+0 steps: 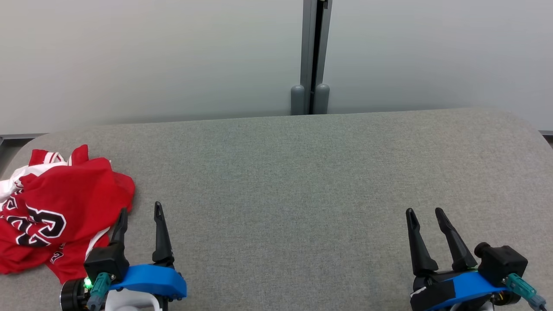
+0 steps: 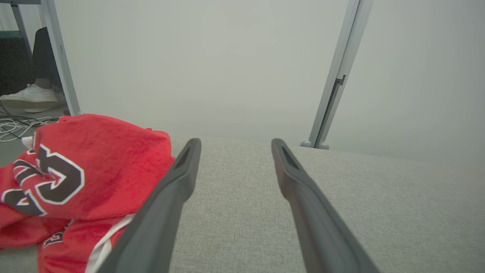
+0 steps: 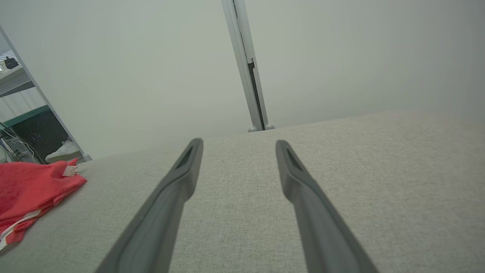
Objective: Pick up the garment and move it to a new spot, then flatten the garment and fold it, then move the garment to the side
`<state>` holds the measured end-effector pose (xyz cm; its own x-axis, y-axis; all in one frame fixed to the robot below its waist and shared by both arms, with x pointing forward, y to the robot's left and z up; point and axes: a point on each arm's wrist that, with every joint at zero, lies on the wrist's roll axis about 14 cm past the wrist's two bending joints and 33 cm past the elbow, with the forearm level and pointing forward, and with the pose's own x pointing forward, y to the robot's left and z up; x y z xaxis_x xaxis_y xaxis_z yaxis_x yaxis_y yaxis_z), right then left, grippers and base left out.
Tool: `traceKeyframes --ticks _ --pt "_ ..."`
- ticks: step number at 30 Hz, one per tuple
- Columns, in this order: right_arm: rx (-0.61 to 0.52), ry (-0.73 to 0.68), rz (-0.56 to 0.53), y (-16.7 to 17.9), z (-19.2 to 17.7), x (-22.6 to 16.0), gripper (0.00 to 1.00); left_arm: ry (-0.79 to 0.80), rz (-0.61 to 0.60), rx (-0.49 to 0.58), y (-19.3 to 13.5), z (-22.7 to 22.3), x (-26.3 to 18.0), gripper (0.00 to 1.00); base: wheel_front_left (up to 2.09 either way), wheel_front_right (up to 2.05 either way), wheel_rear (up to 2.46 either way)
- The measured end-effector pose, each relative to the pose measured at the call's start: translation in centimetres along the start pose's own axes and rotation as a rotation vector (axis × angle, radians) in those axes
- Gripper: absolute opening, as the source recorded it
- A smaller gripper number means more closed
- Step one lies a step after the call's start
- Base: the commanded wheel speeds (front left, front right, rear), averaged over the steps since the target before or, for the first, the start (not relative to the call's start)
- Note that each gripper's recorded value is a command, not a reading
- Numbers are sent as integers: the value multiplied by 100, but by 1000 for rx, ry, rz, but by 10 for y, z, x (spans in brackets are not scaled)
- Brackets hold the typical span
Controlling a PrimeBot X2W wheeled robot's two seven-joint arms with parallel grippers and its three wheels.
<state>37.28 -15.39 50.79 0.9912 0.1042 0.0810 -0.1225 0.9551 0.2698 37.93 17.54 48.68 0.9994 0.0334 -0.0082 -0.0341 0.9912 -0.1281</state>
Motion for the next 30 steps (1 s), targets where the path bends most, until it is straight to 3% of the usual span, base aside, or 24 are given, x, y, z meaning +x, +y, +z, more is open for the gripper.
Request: traceKeyframes --ticks 14,30 --pt "-88 1 19 2 -2 -2 100 -8 -20 92 -4 -2 0 100 0 0 0" --pt "-95 15 20 1 -7 -3 100 32 -15 90 -1 -14 -1 100 0 0 0"
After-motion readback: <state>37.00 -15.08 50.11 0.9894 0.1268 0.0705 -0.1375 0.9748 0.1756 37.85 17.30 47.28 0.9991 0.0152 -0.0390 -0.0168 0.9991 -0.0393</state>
